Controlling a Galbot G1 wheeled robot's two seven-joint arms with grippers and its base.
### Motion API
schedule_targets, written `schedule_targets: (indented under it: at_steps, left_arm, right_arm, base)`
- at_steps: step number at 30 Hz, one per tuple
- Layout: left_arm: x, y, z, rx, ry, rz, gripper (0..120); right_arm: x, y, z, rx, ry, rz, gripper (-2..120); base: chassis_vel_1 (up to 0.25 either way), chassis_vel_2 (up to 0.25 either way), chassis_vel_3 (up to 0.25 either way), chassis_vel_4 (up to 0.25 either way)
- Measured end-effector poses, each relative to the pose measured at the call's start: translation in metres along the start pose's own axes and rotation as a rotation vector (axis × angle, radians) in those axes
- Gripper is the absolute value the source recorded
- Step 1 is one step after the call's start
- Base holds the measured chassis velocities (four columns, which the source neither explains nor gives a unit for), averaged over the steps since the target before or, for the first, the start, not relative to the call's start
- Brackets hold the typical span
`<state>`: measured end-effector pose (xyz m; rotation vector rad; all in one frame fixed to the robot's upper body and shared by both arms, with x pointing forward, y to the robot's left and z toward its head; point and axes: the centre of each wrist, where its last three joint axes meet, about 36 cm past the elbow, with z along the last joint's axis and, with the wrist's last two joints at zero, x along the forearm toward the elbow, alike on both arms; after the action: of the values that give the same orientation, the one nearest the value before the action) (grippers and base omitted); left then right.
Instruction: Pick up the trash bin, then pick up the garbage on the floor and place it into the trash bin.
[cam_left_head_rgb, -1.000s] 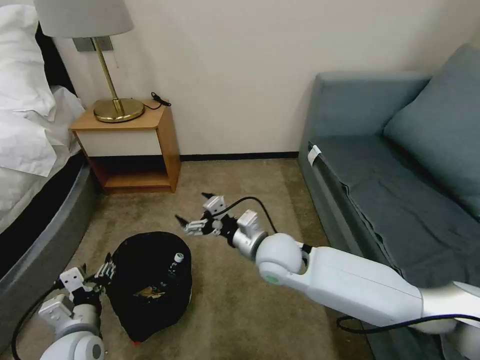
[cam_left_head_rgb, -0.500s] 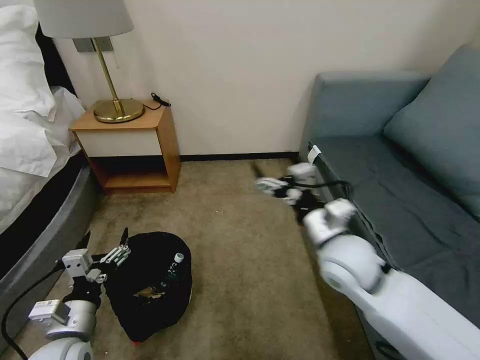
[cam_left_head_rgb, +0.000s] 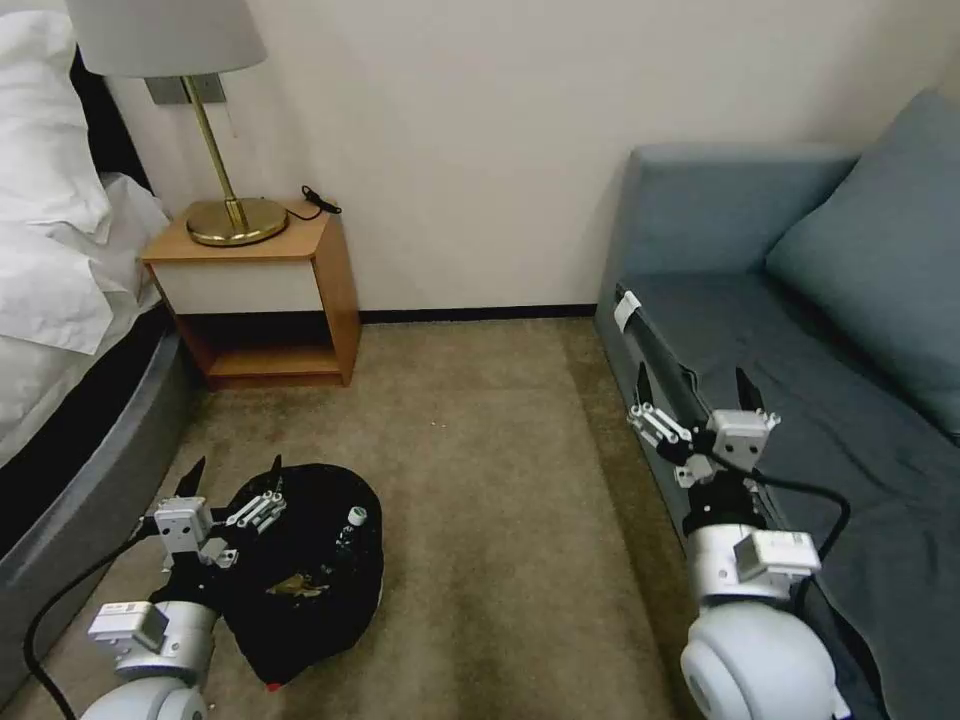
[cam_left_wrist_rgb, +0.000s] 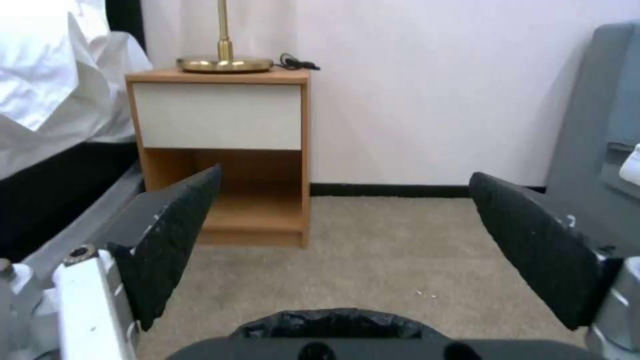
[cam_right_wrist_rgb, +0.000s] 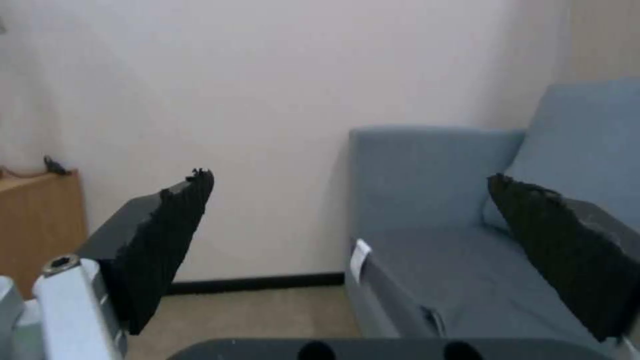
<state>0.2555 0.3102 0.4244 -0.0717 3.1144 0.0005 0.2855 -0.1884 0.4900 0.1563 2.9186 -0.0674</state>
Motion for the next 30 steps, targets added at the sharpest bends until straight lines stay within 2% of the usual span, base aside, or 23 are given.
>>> schedule_targets:
  at_steps: [6,30]
  left_arm:
    - [0.008,-0.002,0.006,-0.040,-0.034,-0.010,100]
    - [0.010,-0.005,0.007,-0.038,-0.028,-0.026,100]
  right_arm:
    - [0.013,0.007,0.013,-0.005,0.038,-0.002,100]
    - [0.022,0.014,0.017,-0.010,0.066,-0.012,100]
  base:
    - [0.000,0.000,0.000,0.000]
    - [0.000,0.000,0.000,0.000]
